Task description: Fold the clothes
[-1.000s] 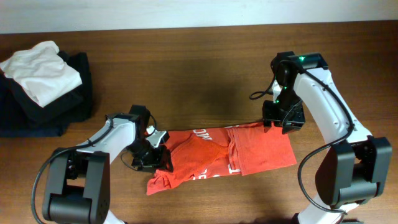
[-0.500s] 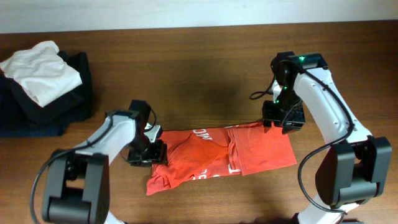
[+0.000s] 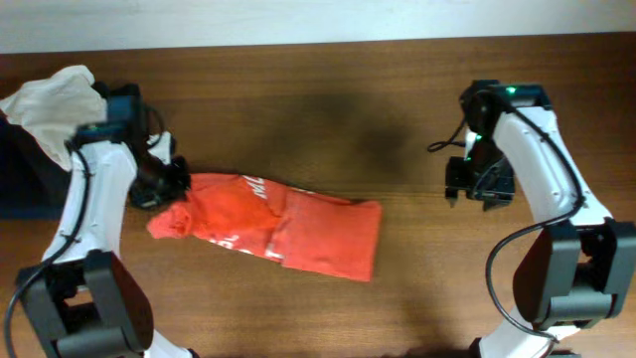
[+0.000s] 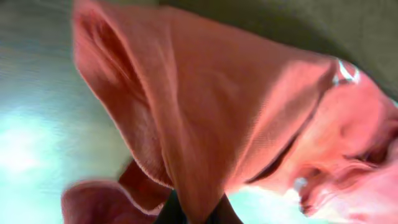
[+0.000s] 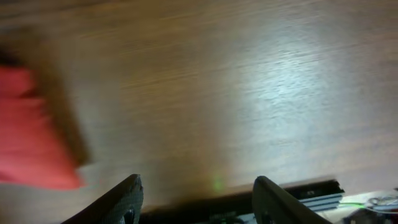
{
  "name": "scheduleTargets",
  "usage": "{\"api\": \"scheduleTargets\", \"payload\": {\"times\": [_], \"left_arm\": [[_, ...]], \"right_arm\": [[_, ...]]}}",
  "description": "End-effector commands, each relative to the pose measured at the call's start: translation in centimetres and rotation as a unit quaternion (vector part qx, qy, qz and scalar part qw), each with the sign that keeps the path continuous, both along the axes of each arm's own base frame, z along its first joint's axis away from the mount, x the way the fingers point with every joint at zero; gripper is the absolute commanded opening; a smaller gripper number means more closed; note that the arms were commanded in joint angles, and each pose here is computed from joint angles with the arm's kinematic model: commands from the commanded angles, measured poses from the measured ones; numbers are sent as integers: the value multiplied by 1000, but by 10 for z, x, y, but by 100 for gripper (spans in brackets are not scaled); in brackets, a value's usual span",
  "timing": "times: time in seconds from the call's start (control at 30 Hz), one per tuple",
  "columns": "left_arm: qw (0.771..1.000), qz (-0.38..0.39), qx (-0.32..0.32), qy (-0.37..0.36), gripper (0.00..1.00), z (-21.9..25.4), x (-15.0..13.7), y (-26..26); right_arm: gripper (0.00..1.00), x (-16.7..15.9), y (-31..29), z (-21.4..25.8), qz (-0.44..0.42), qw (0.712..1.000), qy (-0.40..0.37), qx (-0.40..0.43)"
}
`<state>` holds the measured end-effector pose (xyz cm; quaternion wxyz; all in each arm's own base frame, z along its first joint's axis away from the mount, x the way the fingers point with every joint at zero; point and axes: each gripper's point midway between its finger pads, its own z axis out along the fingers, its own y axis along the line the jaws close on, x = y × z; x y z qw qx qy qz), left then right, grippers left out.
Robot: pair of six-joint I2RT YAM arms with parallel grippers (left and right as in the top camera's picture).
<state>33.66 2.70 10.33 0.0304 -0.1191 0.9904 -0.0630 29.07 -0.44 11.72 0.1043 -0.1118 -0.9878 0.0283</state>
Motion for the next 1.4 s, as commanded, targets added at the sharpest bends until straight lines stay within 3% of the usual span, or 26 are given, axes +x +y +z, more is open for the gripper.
{"api": "scheduleTargets", "payload": {"times": [0.0,0.1,0.27,0.37,0.47,0.8,0.93,0.97,1.13,1.37], "left_arm": [[999,-30,6,-23,0,37,13,-21],[990,-144,-10,-3,0,42,-5,-105],[954,-301,-11,0,2,36,-50,-223],[932,-360,-3,27,2,10,-73,-264],[922,-387,-11,2,1,-2,-71,-292],[918,-393,-42,-25,2,1,-65,-312],[918,-393,-43,-28,3,1,-64,-312],[918,-393,-43,-28,3,1,-64,-313],[918,-393,-44,-30,3,1,-63,-313],[912,-405,-51,-31,4,1,-71,-322]], "right_arm": [[60,2,-16,6,-9,1000,-11,-11],[60,2,-16,6,-8,1000,-11,-11],[60,2,-16,6,-8,1000,-11,-11],[61,2,-16,6,-7,1000,-11,-11],[62,2,-16,6,-8,1000,-11,-11],[66,-1,-12,3,-9,1000,-4,-2],[36,-15,37,-38,1,996,17,93],[34,-18,52,-51,8,993,15,114],[34,-22,108,-104,22,988,-25,150],[34,-23,143,-115,37,986,-48,155]]}}
